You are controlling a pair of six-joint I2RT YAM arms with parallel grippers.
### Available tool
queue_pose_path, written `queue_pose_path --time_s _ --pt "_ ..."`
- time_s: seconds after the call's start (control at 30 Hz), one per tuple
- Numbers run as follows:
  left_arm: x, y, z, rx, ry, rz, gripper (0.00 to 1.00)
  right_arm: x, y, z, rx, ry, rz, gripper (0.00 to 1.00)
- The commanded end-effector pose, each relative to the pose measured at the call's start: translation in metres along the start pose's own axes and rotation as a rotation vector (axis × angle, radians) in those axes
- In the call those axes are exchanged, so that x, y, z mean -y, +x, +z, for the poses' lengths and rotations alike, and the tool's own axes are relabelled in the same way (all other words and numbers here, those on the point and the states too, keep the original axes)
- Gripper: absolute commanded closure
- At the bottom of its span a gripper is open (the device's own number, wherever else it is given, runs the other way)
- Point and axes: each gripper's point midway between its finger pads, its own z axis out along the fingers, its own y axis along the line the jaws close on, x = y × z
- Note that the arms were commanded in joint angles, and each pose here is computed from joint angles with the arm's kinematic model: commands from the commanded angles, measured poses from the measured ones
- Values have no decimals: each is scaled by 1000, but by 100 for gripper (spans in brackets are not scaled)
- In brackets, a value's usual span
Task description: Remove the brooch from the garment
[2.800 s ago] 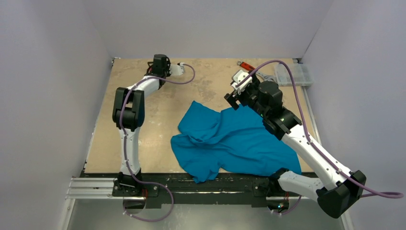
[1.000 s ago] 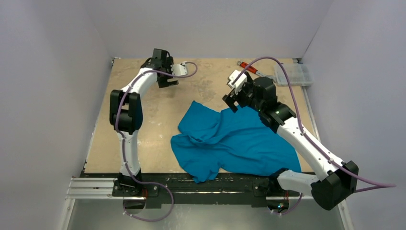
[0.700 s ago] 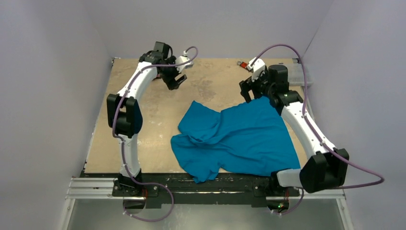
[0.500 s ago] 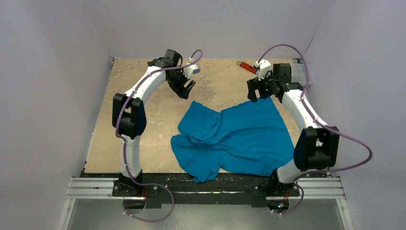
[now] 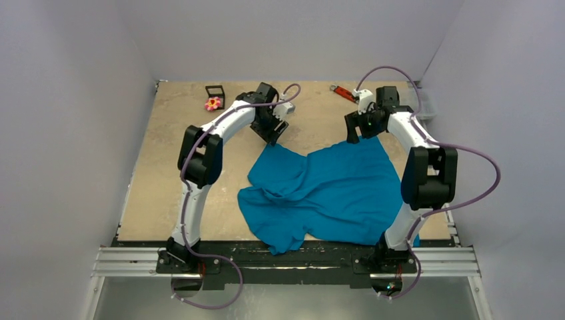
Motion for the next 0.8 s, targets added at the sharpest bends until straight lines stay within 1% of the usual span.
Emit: queue_pose_path --time_s 0.0,0.13,0.2,0.23,0.33,0.47,0.5,0.57,0.6,0.67,0.77 --pt "-4 -11 0 -9 -52 0 39 10 -13 4 12 1 -32 19" --pt "-4 -10 10 -22 -59 -19 41 9 -13 9 8 -12 -30 20" --pt "-5 -9 16 -26 -59 -23 43 9 -12 10 6 -12 -30 20" --pt "-5 -9 18 -27 -59 -22 47 10 -11 11 3 -10 -31 20" --pt "-3 -6 25 -38 -51 -13 60 10 -6 13 -13 -10 -40 20" --pt "1 -2 31 -73 -38 -12 74 14 3 21 -47 -7 -71 21" --pt "0 -1 31 -84 -39 -24 81 16 7 23 -60 -9 -81 22" --pt "-4 0 28 -100 -40 -55 97 18 15 31 -97 -16 -96 24" --pt "-7 -1 24 -95 -44 -71 100 19 18 35 -114 -19 -106 26" --pt "-15 -5 13 -79 -66 -83 100 23 28 43 -154 -17 -109 30" --pt "-32 -12 -4 -53 -144 -64 100 31 39 53 -198 8 -119 34"
